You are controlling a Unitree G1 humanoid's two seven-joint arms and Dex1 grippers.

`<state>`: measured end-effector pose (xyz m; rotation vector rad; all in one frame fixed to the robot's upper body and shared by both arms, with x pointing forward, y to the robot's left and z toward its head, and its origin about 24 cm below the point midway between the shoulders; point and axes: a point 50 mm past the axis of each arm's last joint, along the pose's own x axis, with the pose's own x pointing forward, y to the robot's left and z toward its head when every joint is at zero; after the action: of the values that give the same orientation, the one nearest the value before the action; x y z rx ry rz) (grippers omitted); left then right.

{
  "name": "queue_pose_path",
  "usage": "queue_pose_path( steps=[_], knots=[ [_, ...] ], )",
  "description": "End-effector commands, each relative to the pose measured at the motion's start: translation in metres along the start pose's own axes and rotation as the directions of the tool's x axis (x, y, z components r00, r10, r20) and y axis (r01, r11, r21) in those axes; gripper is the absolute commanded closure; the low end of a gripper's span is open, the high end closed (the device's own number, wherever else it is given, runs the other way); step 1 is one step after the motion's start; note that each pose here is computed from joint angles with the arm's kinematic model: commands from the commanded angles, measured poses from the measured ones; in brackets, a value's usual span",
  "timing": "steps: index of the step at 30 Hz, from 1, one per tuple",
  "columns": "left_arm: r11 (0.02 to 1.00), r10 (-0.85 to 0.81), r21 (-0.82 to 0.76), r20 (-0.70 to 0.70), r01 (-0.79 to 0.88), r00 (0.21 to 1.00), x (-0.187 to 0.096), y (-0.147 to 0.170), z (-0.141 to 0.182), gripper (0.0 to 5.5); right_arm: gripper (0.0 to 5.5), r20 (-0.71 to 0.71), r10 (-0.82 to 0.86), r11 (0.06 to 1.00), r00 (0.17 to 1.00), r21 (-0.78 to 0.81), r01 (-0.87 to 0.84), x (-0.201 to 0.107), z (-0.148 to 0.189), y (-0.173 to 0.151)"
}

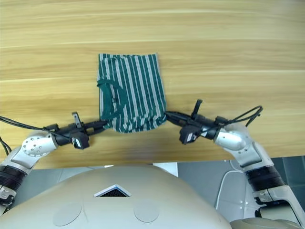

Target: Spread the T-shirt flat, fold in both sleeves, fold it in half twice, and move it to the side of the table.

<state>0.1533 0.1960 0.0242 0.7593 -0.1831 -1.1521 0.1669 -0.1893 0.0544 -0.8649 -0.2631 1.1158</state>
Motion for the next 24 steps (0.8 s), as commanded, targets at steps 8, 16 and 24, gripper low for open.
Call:
queue_pose_path(
  steps=[8,16,24],
  knots=[
    [0.959,0.26,0.157,-0.144,-0.237,0.955,0.032,0.064,-0.027,5.43,5.48,-0.127,-0.233,0.97,0.964,-0.095,0.222,0.053,-0.04,-0.054],
    [0.944,0.284,0.234,-0.206,-0.235,0.936,0.057,0.099,-0.049,5.43,5.48,-0.223,-0.343,0.939,0.913,-0.11,0.326,0.075,-0.063,-0.075],
    [0.942,0.286,0.248,-0.23,-0.228,0.93,0.075,0.114,-0.06,5.43,5.21,-0.224,-0.383,0.923,0.896,-0.124,0.363,0.08,-0.066,-0.081]
  ],
)
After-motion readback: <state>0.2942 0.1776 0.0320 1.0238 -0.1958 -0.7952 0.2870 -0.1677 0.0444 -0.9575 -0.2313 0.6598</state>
